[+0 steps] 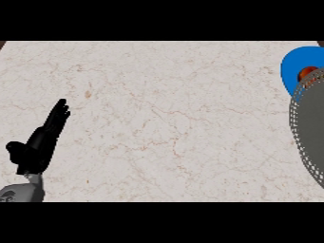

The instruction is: Pick the tomato from the placemat and place it in the plate

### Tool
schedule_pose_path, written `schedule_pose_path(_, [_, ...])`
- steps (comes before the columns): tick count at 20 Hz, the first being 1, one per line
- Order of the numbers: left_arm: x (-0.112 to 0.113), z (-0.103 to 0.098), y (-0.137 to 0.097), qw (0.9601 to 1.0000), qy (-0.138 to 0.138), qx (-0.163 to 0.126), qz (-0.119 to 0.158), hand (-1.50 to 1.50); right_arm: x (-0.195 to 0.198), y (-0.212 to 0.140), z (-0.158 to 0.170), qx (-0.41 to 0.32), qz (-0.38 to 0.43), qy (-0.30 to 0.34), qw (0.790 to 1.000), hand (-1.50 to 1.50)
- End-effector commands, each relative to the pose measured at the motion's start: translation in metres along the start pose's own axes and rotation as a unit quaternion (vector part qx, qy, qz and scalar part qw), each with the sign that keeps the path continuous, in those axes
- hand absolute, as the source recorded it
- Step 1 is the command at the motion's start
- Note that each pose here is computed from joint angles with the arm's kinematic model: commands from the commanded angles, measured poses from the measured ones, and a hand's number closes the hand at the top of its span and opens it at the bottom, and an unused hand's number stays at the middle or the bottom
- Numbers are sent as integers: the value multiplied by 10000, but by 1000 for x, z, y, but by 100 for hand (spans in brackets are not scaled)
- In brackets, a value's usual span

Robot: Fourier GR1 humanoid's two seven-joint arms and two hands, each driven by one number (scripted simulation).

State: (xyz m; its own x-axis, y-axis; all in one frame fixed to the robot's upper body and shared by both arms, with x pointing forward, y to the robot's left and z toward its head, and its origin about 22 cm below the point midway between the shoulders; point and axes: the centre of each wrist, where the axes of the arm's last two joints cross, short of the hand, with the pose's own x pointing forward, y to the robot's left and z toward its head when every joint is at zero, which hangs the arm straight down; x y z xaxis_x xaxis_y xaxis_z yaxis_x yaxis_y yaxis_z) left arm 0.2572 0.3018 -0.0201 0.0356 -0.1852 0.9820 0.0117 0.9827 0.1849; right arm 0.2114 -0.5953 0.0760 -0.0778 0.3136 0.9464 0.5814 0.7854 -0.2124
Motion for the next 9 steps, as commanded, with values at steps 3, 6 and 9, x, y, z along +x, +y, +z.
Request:
schedule_pose_path(3, [1, 4, -5, 10000, 3, -24, -11, 0, 4, -32, 13, 128, 214, -27, 9997, -150])
schedule_pose_path(6, [-4, 5, 7, 10000, -39, -55, 38, 0, -20, -30, 34, 219, 157, -13, 9996, -150])
schedule_pose_path(9, [9, 4, 6, 9999, -111, 57, 27, 0, -17, -38, 36, 22, 339, -184, 9993, -150])
